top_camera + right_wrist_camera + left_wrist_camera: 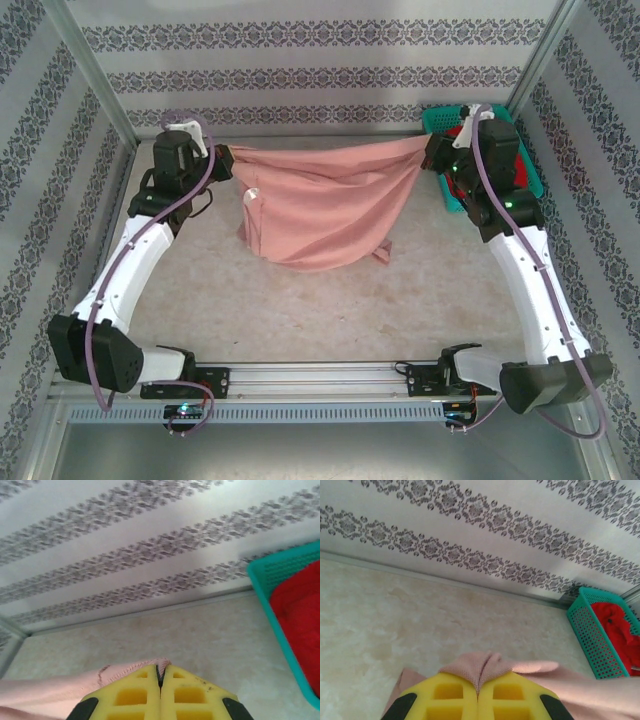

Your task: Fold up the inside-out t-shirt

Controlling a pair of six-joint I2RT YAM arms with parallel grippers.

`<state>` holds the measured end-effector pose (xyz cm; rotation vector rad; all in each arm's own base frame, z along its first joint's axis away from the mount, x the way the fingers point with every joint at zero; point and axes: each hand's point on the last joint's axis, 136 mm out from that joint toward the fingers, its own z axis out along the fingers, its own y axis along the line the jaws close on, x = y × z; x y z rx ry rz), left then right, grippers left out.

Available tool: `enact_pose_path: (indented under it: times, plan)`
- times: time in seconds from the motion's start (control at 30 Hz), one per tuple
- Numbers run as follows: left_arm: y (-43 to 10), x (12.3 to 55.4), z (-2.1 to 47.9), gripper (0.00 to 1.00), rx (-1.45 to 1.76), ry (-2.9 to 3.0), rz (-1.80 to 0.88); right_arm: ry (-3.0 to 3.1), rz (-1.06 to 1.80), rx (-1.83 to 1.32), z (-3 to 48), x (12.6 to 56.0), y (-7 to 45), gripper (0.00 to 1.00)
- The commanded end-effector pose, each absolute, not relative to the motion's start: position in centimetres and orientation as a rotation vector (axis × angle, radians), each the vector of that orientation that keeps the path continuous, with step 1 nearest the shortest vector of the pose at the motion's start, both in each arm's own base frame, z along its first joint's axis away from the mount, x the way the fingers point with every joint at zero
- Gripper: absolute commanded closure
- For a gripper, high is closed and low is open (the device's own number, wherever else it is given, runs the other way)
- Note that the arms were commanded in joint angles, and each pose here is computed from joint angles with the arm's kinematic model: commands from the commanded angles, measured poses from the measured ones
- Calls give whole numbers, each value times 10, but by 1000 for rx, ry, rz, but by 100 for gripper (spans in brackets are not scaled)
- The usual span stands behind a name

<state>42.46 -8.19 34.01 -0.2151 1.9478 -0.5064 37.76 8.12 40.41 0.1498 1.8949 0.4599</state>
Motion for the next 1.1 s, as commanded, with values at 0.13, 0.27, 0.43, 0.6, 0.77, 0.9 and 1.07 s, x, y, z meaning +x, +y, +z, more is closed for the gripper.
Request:
enact_pose_path:
  times: [0.13,0.27,0.43,0.6,0.77,0.9,1.07]
  plan:
    - [-82,347,538,100,-93,1471,-592,1453,625,-144,585,290,127,100]
    - [-71,282,571,100,-64,1358,-591,1347,681,-218,613,227,128,100]
    - [-61,243,582,100,-59,1355,-550,1268,750,-229,627,178,116,100]
    - [-50,289,543,100,-138,1526,-414,1352,619,-152,602,206,105,100]
    - [-47,358,498,100,-168,1652,-291,1472,369,-58,562,280,100,100]
    - [-43,411,497,100,-182,1673,-252,1428,350,5,573,339,98,100]
    - [-45,438,559,100,-133,1557,-283,1283,406,78,630,363,80,100]
